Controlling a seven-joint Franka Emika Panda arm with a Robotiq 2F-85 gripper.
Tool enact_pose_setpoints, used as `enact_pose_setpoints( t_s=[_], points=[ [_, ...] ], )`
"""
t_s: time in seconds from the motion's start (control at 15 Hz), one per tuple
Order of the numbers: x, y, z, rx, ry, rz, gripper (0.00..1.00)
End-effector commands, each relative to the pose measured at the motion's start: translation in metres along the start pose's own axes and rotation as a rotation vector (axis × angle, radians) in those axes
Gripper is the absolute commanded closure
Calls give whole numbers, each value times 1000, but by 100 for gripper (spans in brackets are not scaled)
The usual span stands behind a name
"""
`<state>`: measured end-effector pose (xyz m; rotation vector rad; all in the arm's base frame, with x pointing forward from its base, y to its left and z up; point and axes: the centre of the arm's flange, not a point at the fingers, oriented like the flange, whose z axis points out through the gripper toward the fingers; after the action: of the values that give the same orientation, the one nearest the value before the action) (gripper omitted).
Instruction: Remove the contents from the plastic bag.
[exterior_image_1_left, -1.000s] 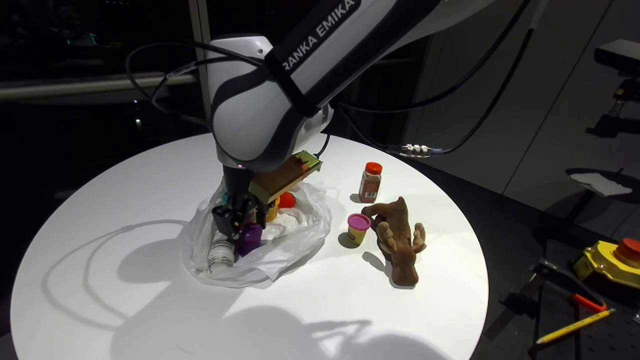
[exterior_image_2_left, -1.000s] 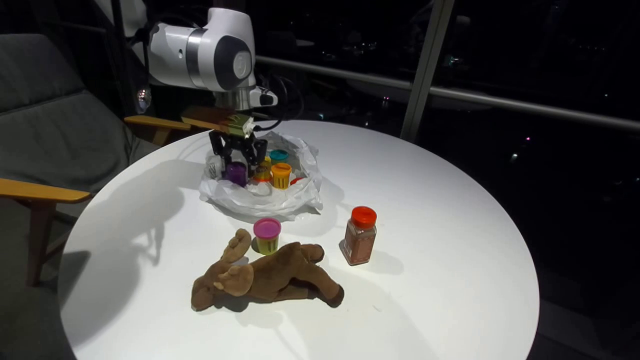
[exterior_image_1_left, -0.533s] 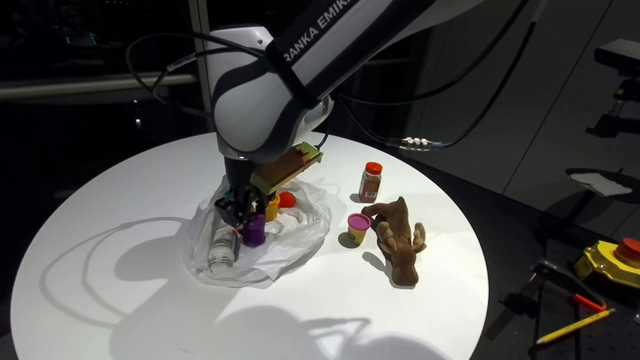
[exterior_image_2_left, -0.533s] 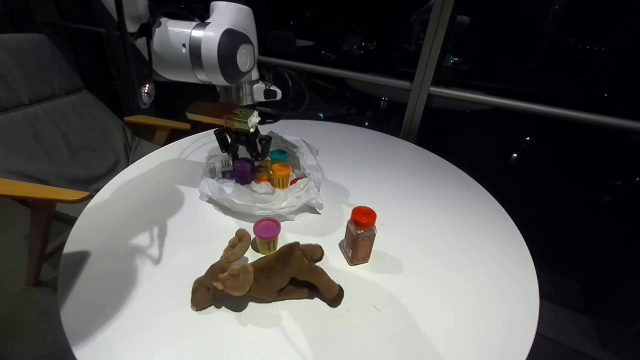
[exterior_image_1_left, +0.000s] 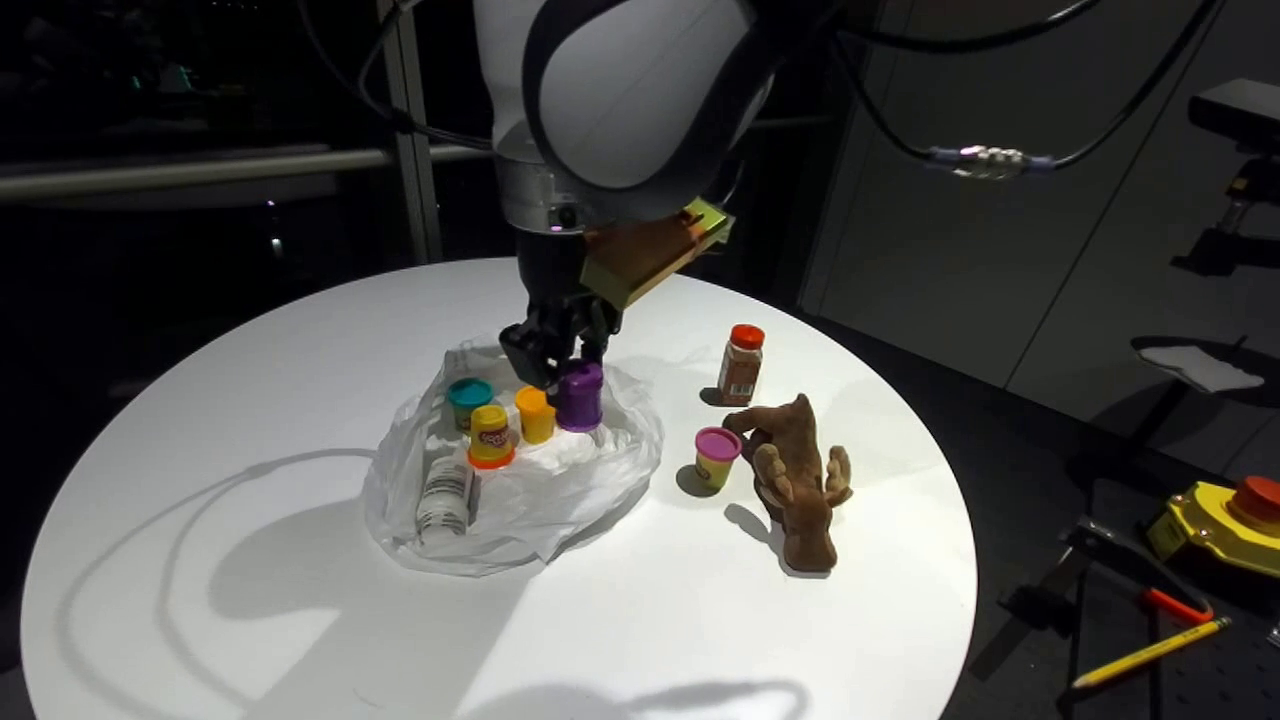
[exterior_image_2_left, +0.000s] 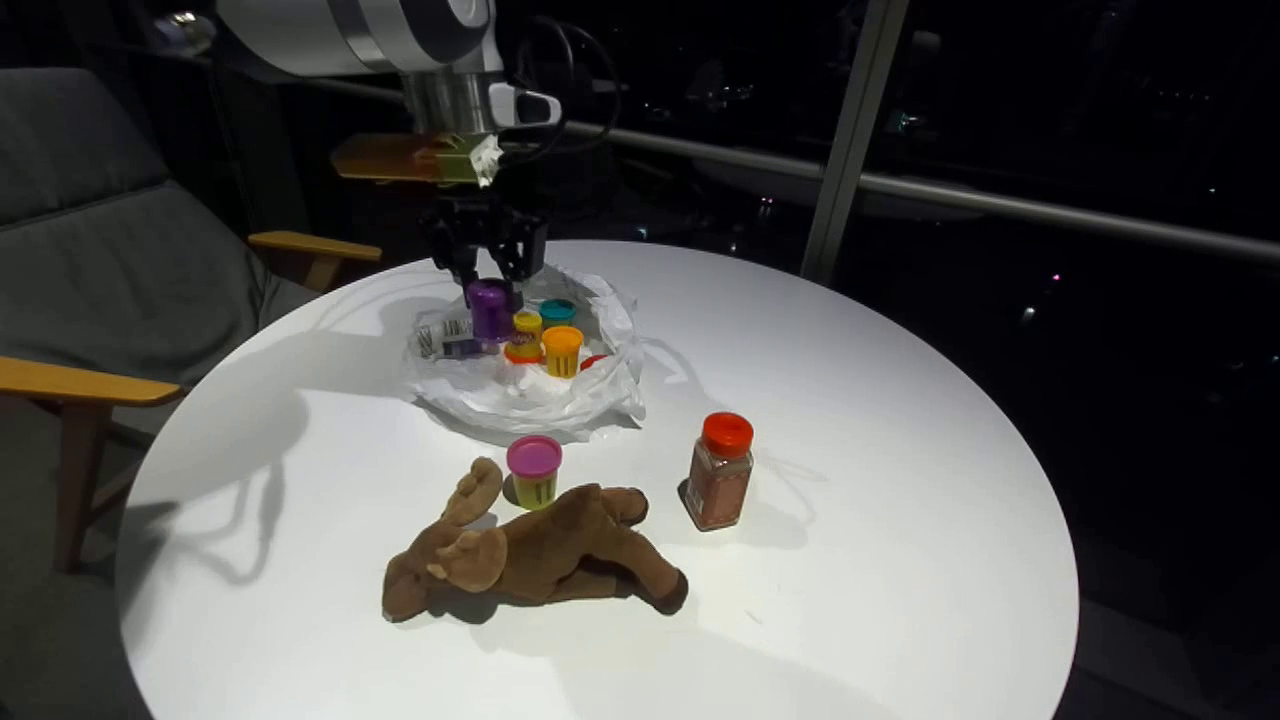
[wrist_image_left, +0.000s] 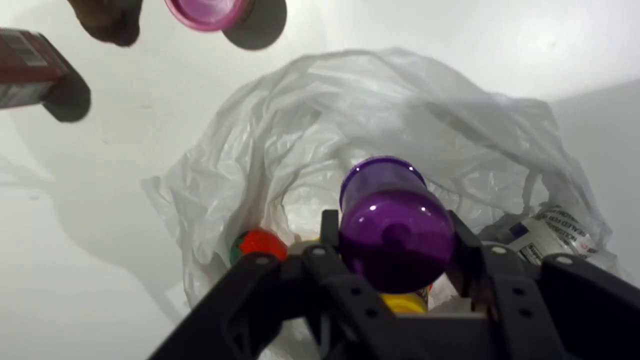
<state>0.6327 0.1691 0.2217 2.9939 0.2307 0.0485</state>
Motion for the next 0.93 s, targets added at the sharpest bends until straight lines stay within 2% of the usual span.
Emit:
enact_pose_setpoints(
  t_s=[0.0,0.2,0.47,0.87],
  points=[
    [-85,-1,-23,11,-46,23,74],
    [-125,-12,-6,5,-81,16,74],
    [-160,-10,43,-48,-89,46,74],
    [-165,7,82,-7,-13,258,74]
  ],
)
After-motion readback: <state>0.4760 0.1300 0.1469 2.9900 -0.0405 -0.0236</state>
